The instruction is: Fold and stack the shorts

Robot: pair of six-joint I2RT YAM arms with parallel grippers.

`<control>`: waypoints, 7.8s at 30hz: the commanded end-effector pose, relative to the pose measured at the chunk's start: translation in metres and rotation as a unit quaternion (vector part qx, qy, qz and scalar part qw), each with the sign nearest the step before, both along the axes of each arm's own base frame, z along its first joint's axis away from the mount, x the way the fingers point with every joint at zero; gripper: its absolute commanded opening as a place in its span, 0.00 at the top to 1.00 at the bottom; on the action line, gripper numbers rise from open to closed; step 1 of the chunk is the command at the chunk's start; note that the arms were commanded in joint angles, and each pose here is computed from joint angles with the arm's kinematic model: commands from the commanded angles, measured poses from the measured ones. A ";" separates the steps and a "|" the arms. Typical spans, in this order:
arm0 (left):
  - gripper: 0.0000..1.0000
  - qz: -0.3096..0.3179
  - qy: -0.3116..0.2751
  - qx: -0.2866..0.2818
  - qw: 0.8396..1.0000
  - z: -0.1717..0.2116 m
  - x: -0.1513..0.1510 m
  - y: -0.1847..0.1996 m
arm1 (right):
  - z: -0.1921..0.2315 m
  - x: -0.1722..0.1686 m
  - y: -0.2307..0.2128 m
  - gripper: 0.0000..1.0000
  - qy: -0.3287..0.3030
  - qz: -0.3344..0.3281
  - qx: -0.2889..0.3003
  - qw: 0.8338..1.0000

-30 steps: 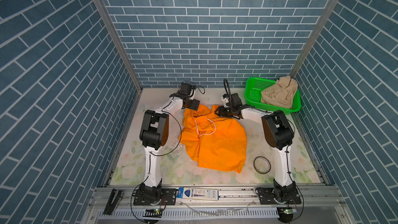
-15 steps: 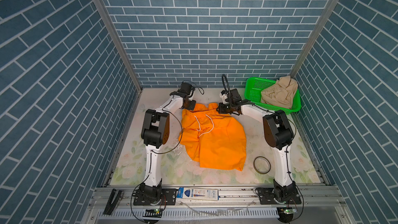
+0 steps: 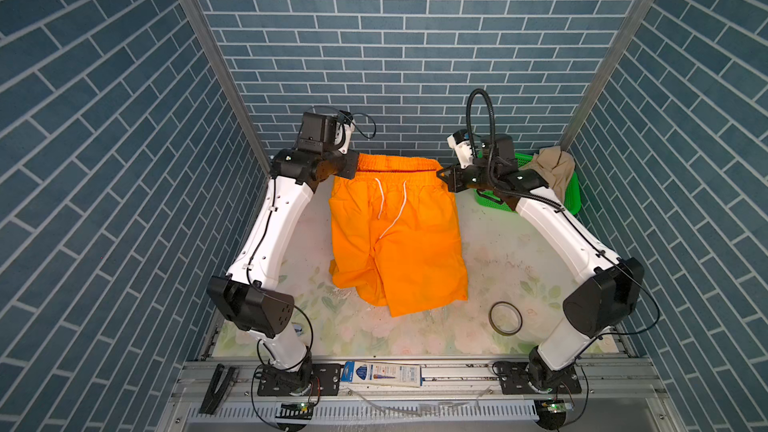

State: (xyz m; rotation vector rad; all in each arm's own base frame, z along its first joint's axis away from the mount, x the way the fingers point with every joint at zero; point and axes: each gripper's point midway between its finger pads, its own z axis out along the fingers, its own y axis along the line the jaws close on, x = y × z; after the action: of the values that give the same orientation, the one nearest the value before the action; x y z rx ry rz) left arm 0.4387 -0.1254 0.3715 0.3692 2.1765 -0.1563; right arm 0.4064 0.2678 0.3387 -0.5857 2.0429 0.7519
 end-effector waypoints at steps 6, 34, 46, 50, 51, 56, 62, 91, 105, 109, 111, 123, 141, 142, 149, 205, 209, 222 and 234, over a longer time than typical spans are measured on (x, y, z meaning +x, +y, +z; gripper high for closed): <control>0.84 -0.007 0.094 0.036 0.995 -0.039 -0.043 0.015 | 0.013 -0.037 -0.035 1.00 -0.036 0.017 -0.061 0.997; 0.22 0.006 0.172 0.045 0.984 -0.168 -0.043 0.010 | -0.180 -0.042 -0.013 1.00 0.193 0.101 -0.098 0.971; 0.01 -0.073 0.159 -0.059 0.983 -0.185 -0.068 -0.017 | -0.180 -0.048 -0.031 1.00 0.202 0.096 -0.071 0.972; 0.00 -0.077 0.155 -0.061 0.983 -0.190 -0.069 -0.010 | -0.175 -0.049 -0.033 1.00 0.200 0.100 -0.063 0.973; 0.00 -0.086 0.153 -0.062 0.983 -0.190 -0.069 -0.013 | -0.175 -0.049 -0.032 1.00 0.200 0.102 -0.062 0.973; 0.01 -0.131 0.163 -0.073 0.975 -0.204 -0.059 -0.028 | -0.171 -0.050 -0.029 1.00 0.198 0.109 -0.049 0.973; 0.04 -0.133 0.189 -0.051 0.972 -0.238 -0.036 -0.023 | -0.168 -0.051 -0.026 1.00 0.197 0.110 -0.034 0.974; 0.97 -0.237 0.259 -0.112 0.930 -0.280 0.024 -0.090 | -0.187 -0.046 -0.026 1.00 0.213 0.093 -0.029 0.972; 1.00 -0.155 0.140 -0.104 0.972 -0.144 -0.017 -0.056 | -0.122 -0.037 -0.054 1.00 0.123 0.029 -0.058 0.990; 1.00 -0.155 0.084 -0.111 0.978 -0.088 -0.038 -0.050 | -0.095 -0.043 -0.059 1.00 0.090 0.032 -0.066 0.993; 1.00 -0.154 0.051 -0.105 0.981 -0.064 -0.046 -0.045 | -0.082 -0.047 -0.060 1.00 0.073 0.037 -0.067 0.994; 1.00 -0.166 -0.036 -0.111 0.979 0.049 -0.097 -0.033 | 0.060 -0.088 -0.065 1.00 -0.066 0.054 -0.013 0.996; 1.00 -0.113 -0.056 -0.092 0.988 0.142 -0.189 0.008 | 0.217 -0.181 -0.083 1.00 -0.157 0.069 0.084 0.982; 1.00 -0.106 -0.051 -0.092 0.989 0.141 -0.183 0.008 | 0.215 -0.170 -0.083 1.00 -0.153 0.059 0.079 0.983; 1.00 -0.004 0.054 -0.012 0.998 0.061 -0.098 0.035 | 0.137 -0.048 -0.062 1.00 -0.055 0.019 0.035 0.998; 0.00 0.089 0.134 -0.168 0.973 -0.122 -0.094 0.055 | -0.226 -0.169 0.031 0.41 0.241 0.006 -0.203 0.949; 0.00 0.077 0.157 -0.134 0.975 -0.134 -0.138 0.060 | -0.248 -0.186 0.031 0.40 0.255 0.000 -0.241 0.936; 0.00 0.053 0.128 -0.106 0.985 -0.136 -0.164 0.063 | -0.297 -0.215 0.078 0.38 0.284 -0.044 -0.265 0.920; 0.00 0.091 0.133 -0.083 0.984 -0.144 -0.156 0.077 | -0.320 -0.230 0.083 0.39 0.286 -0.051 -0.286 0.913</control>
State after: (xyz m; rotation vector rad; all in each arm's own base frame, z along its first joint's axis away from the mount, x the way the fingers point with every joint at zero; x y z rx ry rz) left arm 0.2795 -0.0558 0.2298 0.0828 2.4080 -0.3510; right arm 0.1769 0.3619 0.0287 -0.6935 2.8088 0.3679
